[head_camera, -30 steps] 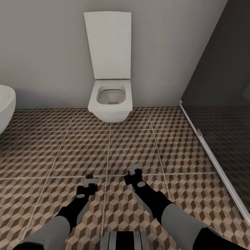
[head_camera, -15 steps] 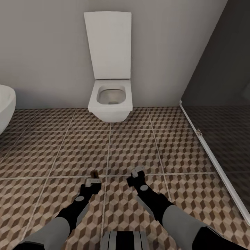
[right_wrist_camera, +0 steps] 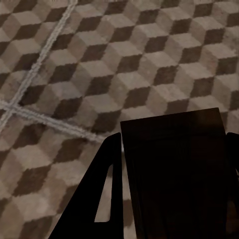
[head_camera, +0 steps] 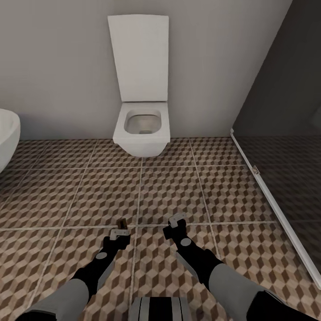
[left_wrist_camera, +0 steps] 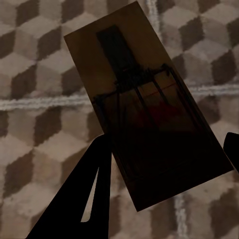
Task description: Take the four mousetraps from the cabinet in the bathroom and place them on the bathroom floor. Make sure all four end up on the same floor surface, and ensure that at least two of them are either under or directly next to the same bathroom sink.
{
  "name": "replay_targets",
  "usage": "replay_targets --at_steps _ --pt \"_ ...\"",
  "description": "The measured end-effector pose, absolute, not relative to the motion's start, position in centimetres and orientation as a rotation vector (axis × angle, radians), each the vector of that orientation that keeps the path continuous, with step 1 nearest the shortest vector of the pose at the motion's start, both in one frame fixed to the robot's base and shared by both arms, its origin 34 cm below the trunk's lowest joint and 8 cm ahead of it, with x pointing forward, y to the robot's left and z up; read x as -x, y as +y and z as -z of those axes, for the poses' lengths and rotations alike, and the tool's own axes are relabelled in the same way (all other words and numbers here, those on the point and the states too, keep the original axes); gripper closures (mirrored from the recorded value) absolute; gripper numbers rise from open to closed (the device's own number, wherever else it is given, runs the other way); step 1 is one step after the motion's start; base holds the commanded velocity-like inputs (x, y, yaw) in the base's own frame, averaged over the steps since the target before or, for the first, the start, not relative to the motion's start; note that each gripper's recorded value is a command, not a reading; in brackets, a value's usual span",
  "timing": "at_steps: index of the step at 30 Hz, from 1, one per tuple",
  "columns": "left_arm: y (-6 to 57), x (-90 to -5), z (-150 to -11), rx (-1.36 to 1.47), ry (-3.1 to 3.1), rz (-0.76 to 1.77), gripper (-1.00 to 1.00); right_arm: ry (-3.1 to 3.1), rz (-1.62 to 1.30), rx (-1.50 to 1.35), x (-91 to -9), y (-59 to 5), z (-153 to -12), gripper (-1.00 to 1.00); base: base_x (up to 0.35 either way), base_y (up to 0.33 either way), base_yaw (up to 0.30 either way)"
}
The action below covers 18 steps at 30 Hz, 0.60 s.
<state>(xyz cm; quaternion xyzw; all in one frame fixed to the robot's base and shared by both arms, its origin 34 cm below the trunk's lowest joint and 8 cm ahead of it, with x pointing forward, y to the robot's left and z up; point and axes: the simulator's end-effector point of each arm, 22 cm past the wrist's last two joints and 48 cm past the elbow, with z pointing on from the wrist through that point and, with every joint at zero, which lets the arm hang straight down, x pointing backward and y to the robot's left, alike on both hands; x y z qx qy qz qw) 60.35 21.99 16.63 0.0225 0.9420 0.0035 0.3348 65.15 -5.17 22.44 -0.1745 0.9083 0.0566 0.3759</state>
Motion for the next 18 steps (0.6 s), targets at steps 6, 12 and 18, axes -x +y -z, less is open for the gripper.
replay_targets --at_steps 6,12,18 --pt "22.3 -59.8 -15.9 -0.059 2.474 -0.014 1.00 2.336 -0.148 0.447 -64.8 -5.2 -21.7 1.00 0.000 0.000 0.000" --pt "22.5 -58.5 -14.3 -0.060 2.509 -0.017 1.00 2.360 -0.156 0.447 -64.0 -5.1 -20.3 1.00 0.000 0.000 0.000" --pt "22.4 -57.5 -12.9 -0.061 2.535 -0.015 1.00 2.383 -0.161 0.447 -63.3 -5.2 -18.8 1.00 0.000 0.000 0.000"
